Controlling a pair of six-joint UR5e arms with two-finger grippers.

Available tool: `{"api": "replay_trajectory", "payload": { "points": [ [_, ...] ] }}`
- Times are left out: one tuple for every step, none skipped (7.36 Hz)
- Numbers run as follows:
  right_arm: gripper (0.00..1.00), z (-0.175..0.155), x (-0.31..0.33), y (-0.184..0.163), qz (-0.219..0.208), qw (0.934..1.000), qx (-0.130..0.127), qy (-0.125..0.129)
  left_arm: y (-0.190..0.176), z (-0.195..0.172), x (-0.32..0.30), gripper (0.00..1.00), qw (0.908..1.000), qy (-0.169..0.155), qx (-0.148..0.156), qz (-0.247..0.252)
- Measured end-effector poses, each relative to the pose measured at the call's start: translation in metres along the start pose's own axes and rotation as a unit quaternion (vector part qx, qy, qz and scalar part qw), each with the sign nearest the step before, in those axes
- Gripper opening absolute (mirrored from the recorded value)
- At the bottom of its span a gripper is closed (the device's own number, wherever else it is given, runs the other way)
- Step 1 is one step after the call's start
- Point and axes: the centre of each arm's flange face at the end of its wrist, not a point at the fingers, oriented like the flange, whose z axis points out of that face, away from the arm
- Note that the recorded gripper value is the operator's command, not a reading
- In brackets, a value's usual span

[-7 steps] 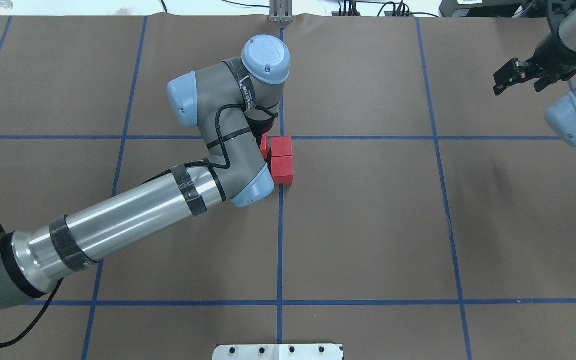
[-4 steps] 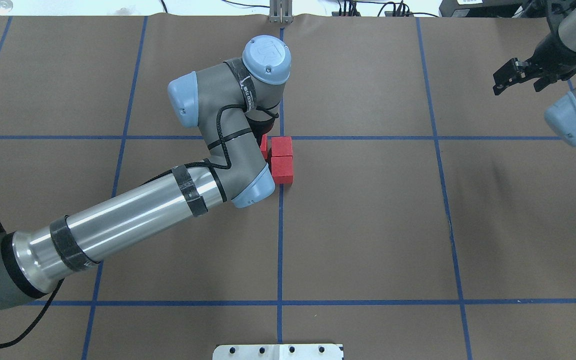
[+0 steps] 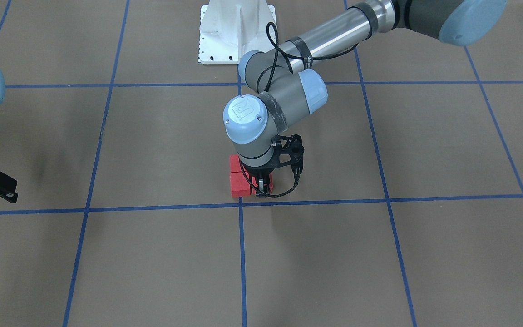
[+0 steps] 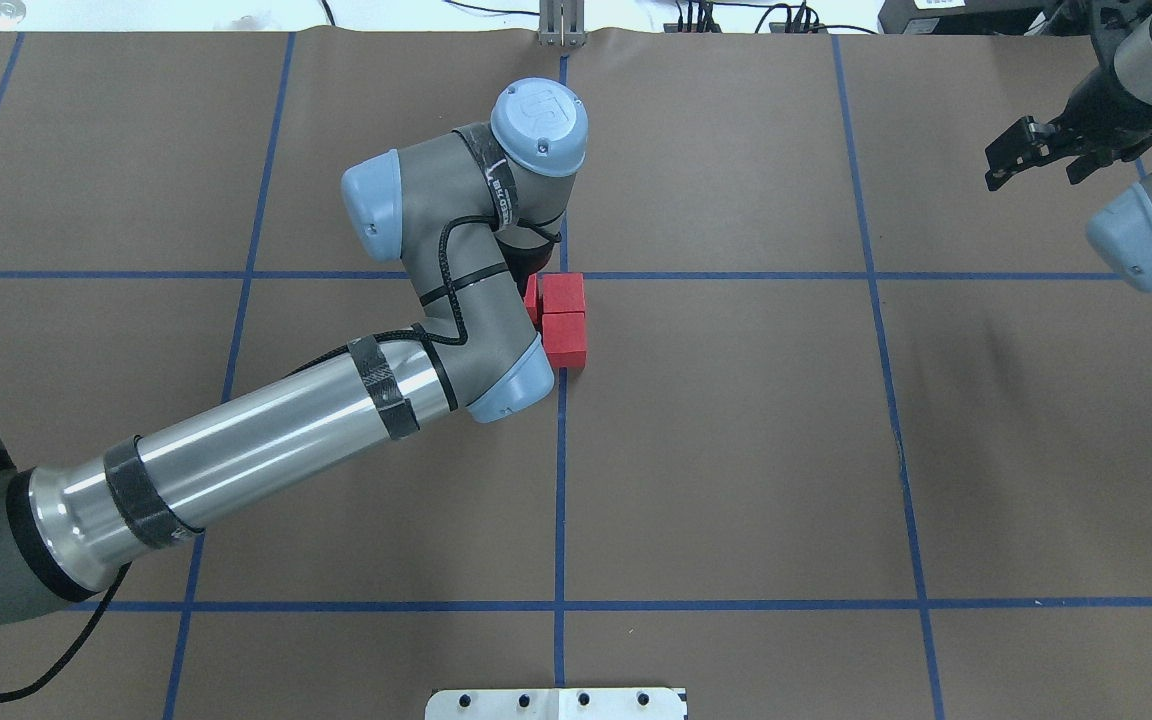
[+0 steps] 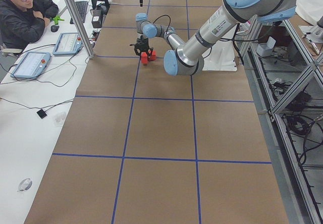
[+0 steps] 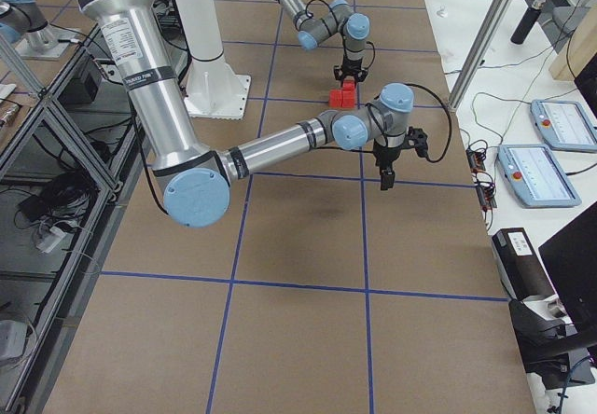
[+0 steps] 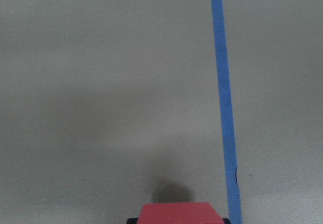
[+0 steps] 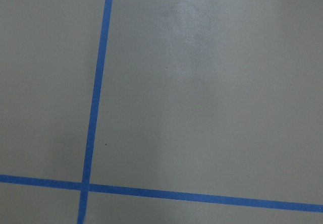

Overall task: Form red blocks into L shape at center
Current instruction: 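Press the held cube against the farther center cube to align it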

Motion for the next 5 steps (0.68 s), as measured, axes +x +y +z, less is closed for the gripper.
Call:
{"api": "replay_trajectory", "payload": {
  "points": [
    [0.99, -0.0001, -0.0003, -0.0003, 0.0, 1.0, 0.0, 0.0, 0.0014, 0.0011, -0.0017, 0.0, 1.0, 0.001, 0.001, 0.001],
    [0.99, -0.0002, -0.0005, -0.0005, 0.0, 1.0, 0.0, 0.0, 0.0024, 0.0019, -0.003, 0.0, 1.0, 0.001, 0.002, 0.002],
    [0.99, -0.0001, -0.0004, -0.0005, 0.0, 1.0, 0.0, 0.0, 0.0037, 0.0021, -0.0041, 0.0, 1.0, 0.001, 0.002, 0.003],
    [0.99, 0.0001, -0.0001, -0.0005, 0.0, 1.0, 0.0, 0.0, 0.0041, 0.0021, -0.0044, 0.0, 1.0, 0.001, 0.002, 0.003],
    [0.99, 0.0007, 0.0003, -0.0006, 0.0, 1.0, 0.0, 0.0, 0.0046, 0.0018, -0.0045, 0.0, 1.0, 0.002, 0.002, 0.003]
  ]
}}
